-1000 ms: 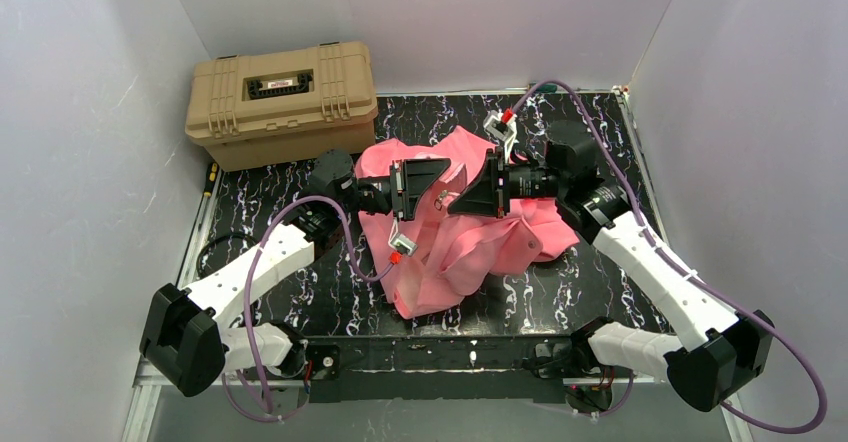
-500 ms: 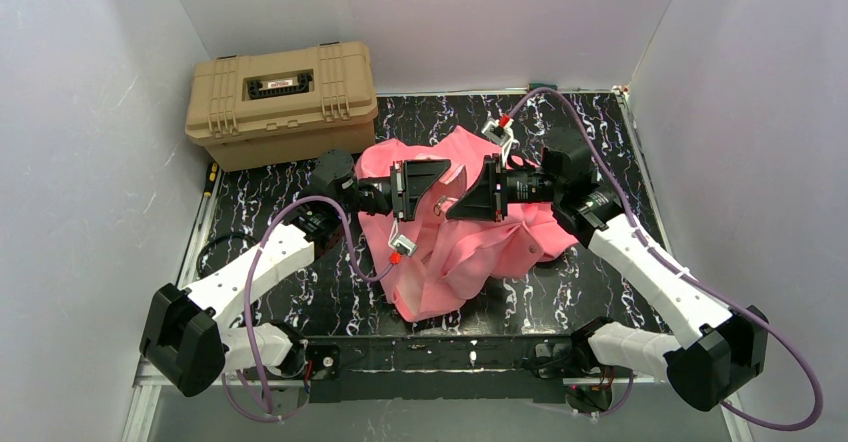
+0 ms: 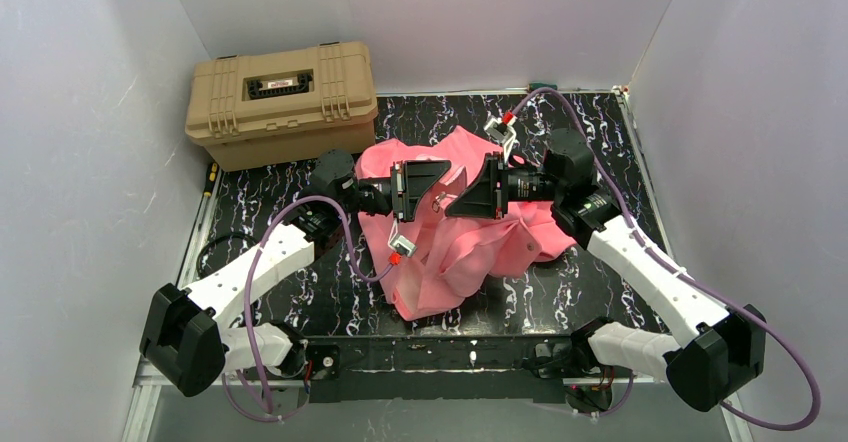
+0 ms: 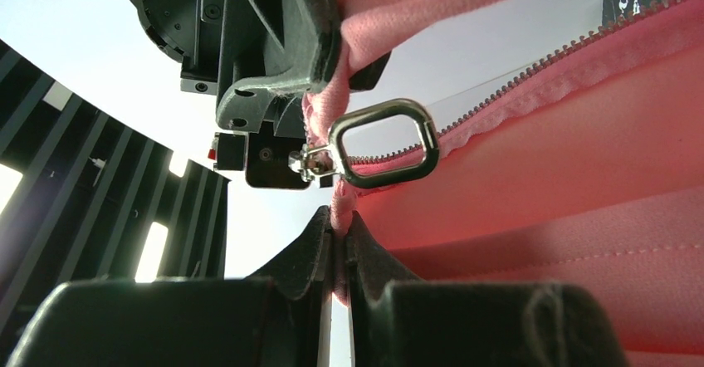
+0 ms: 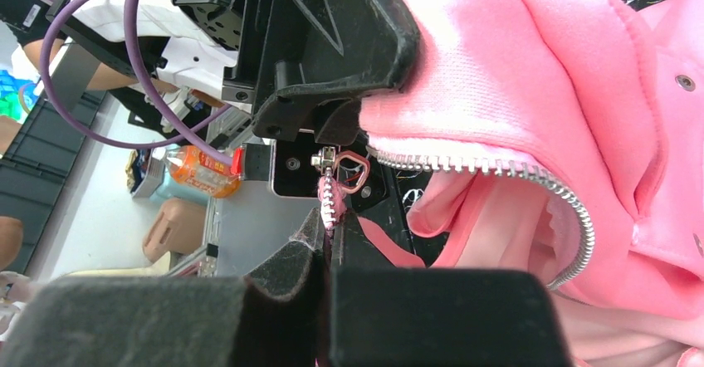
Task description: Zip up the jacket
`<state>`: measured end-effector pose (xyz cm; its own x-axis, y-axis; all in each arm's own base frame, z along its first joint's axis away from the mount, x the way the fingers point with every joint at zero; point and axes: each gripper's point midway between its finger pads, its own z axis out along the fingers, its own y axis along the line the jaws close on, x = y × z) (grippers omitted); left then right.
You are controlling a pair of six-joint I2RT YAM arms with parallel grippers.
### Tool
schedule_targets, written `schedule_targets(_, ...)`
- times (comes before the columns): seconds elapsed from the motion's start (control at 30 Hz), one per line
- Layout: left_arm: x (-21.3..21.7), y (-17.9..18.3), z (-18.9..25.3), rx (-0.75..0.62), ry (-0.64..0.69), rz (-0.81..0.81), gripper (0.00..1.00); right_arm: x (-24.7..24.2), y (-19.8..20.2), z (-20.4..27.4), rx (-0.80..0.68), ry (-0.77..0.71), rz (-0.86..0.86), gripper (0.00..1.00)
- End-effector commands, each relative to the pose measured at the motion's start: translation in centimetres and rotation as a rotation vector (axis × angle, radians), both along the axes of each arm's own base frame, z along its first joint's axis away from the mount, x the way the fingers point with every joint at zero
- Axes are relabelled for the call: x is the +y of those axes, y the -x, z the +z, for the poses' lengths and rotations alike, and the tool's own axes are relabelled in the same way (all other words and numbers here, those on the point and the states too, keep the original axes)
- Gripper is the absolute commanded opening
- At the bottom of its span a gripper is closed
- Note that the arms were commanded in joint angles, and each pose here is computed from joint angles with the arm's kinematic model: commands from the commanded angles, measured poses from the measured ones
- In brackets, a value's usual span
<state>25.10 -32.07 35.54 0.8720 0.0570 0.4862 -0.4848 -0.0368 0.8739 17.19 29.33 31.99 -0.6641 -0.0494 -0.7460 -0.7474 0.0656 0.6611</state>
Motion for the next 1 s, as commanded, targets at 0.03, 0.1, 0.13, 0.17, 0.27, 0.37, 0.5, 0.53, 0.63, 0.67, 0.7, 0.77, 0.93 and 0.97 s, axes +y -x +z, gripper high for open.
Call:
schedule_targets(0.03,0.12,2.53,3.49,-0.478,0.014,-0.033,0.0,-0.21,0.03,1.32,-0.045,-0.05,0.006,0.01)
schedule_targets(0.1,0.19,2.53,3.52,-0.479,0.015,-0.031,0.0,-0.21,-0.16,0.98,-0.034,-0.045,-0.002,0.01)
schedule_targets(0.13,0.21,2.55,3.6,-0.479,0.016,-0.03,0.0,-0.22,-0.25,0.65,-0.024,-0.039,-0.006,0.01)
schedule_targets(0.17,0.21,2.59,3.68,-0.481,0.017,-0.031,0.0,-0.22,-0.3,0.47,-0.019,-0.037,-0.008,0.01)
schedule_targets(0.27,0.26,2.62,3.63,-0.48,0.016,-0.029,0.0,-0.25,-0.27,0.85,-0.022,-0.053,-0.005,0.01)
schedule_targets(0.37,0.34,2.7,3.56,-0.48,0.016,-0.029,0.0,-0.32,-0.47,0.97,-0.02,-0.055,-0.01,0.01)
schedule_targets(0.5,0.39,2.92,3.5,-0.481,0.016,-0.035,0.0,-0.42,-0.61,1.33,-0.019,-0.068,-0.014,0.01)
schedule_targets(0.53,0.4,2.94,3.41,-0.481,0.015,-0.035,0.0,-0.41,-0.62,1.4,-0.02,-0.07,-0.013,0.01)
schedule_targets(0.63,0.48,3.04,3.45,-0.485,0.015,-0.035,0.0,-0.45,-0.72,1.3,-0.015,-0.07,-0.016,0.01)
schedule_targets(0.67,0.48,3.03,3.45,-0.484,0.015,-0.035,0.0,-0.45,-0.71,1.29,-0.012,-0.071,-0.015,0.01)
schedule_targets(0.7,0.5,3.06,3.5,-0.485,0.015,-0.036,0.0,-0.44,-0.69,1.27,-0.01,-0.072,-0.014,0.01)
schedule_targets(0.77,0.53,3.1,3.48,-0.485,0.014,-0.036,0.0,-0.43,-0.71,1.17,-0.002,-0.071,-0.015,0.01)
schedule_targets(0.93,0.55,3.15,3.4,-0.484,0.013,-0.036,0.0,-0.41,-0.82,0.78,0.008,-0.066,-0.017,0.01)
schedule_targets(0.97,0.54,3.16,3.42,-0.483,0.012,-0.035,0.0,-0.4,-0.81,0.76,0.01,-0.067,-0.016,0.01)
